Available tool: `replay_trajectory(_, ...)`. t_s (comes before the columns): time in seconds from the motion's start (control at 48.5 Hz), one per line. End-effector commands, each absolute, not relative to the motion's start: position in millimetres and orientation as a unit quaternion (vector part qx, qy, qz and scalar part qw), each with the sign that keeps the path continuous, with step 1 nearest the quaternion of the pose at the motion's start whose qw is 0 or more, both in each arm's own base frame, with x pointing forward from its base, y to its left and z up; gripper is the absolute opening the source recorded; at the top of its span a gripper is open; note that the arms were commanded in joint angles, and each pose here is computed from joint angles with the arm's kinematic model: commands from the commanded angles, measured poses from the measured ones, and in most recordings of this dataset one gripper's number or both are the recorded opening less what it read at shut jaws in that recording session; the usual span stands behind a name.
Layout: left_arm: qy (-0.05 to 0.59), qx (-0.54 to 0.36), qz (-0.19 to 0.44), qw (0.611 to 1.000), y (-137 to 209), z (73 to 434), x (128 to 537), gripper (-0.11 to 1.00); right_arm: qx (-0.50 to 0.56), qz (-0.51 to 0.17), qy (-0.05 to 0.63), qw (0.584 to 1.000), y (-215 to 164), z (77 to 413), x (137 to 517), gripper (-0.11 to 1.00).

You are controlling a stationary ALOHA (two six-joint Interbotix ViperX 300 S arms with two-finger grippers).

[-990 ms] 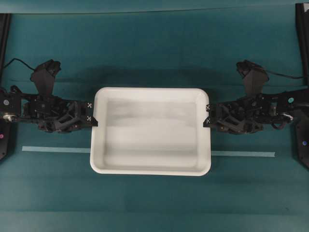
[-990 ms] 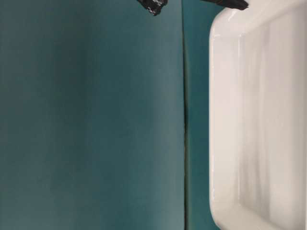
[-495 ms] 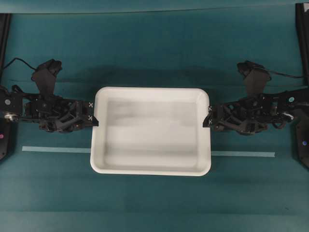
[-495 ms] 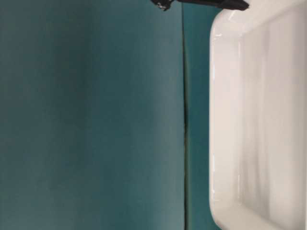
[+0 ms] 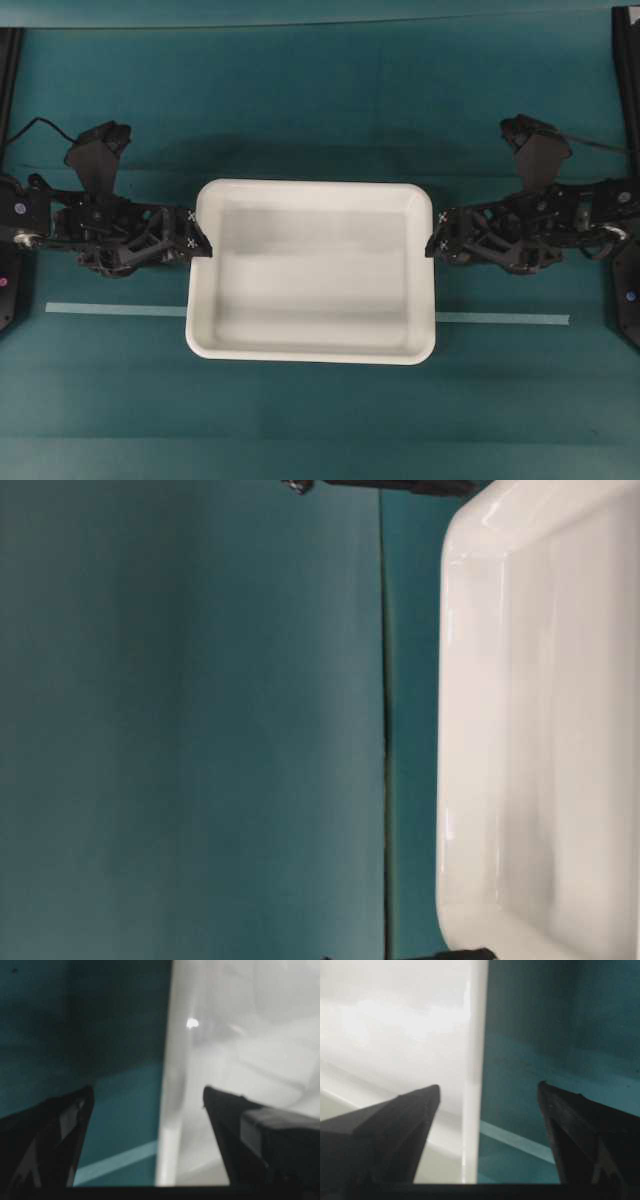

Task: Lift the white case with both hands.
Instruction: 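Open both grippers to release the tray rims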

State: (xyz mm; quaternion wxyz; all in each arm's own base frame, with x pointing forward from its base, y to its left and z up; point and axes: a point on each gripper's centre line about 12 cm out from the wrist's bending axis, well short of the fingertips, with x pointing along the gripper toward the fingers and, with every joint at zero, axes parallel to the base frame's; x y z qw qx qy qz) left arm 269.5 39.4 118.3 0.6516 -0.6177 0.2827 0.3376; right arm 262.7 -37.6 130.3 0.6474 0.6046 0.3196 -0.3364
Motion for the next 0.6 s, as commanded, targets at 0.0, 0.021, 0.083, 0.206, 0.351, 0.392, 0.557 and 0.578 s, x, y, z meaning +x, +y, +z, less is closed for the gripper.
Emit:
replay_trajectory(0.0, 0.268, -0.618, 0.322, 0.665, 41, 130, 276, 0.92, 0.601, -0.327, 0.315, 0.658, -38, 139, 266, 0.85)
replay_trajectory(0.021, 0.265, -0.618, 0.319, 0.668, 41, 133, 275, 0.92, 0.601, -0.324, 0.312, 0.661, -38, 141, 266, 0.85)
replay_trajectory(0.083, 0.257, -0.616, 0.309, 0.677, 40, 142, 274, 0.92, 0.597, -0.313, 0.307, 0.672, -38, 150, 265, 0.85)
replay_trajectory(0.206, 0.232, -0.613, 0.281, 0.701, 40, 164, 270, 0.92, 0.595, -0.290, 0.285, 0.694, -38, 170, 265, 0.84)
replay_trajectory(0.351, 0.206, -0.589, 0.244, 0.743, 39, 193, 263, 0.92, 0.582, -0.260, 0.259, 0.726, -38, 193, 261, 0.84)
replay_trajectory(0.392, 0.197, -0.580, 0.232, 0.756, 39, 201, 261, 0.92, 0.575, -0.252, 0.254, 0.736, -37, 197, 259, 0.84)
replay_trajectory(0.557, 0.161, -0.521, 0.182, 0.818, 38, 235, 257, 0.92, 0.522, -0.216, 0.225, 0.793, -40, 218, 252, 0.85)
replay_trajectory(0.578, 0.159, -0.510, 0.177, 0.827, 37, 238, 256, 0.92, 0.515, -0.211, 0.220, 0.801, -40, 221, 251, 0.84)
